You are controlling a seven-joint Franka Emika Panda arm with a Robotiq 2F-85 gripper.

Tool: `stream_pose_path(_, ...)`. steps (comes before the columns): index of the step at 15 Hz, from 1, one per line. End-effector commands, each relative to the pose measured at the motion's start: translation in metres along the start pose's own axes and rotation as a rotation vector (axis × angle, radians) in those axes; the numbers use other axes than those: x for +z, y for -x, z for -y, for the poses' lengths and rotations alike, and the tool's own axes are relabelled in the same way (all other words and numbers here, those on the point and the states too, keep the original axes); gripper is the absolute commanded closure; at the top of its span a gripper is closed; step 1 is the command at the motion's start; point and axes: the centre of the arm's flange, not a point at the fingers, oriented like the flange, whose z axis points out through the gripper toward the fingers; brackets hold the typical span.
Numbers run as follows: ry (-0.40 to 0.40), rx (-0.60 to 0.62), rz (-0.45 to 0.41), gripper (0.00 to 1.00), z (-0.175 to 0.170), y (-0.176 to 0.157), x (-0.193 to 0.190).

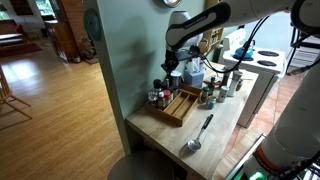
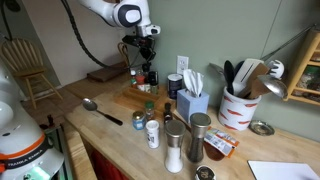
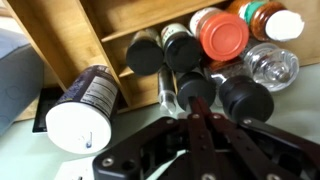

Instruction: Pick up the silver long object and put it behind the spice bottle with a black lid in the wooden tray

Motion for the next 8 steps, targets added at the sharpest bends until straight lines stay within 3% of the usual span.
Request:
stream_pose_path(1,0.023,0.044,0.109,0.72,-0.022,0.028,-0.033)
stream_pose_path(4,0.036,0.088,0.197,0.51,-0.046,0.055,-0.056)
stream_pose_path(8,0.019,0.141,0.214,0.21,-0.077,0.092,-0.088)
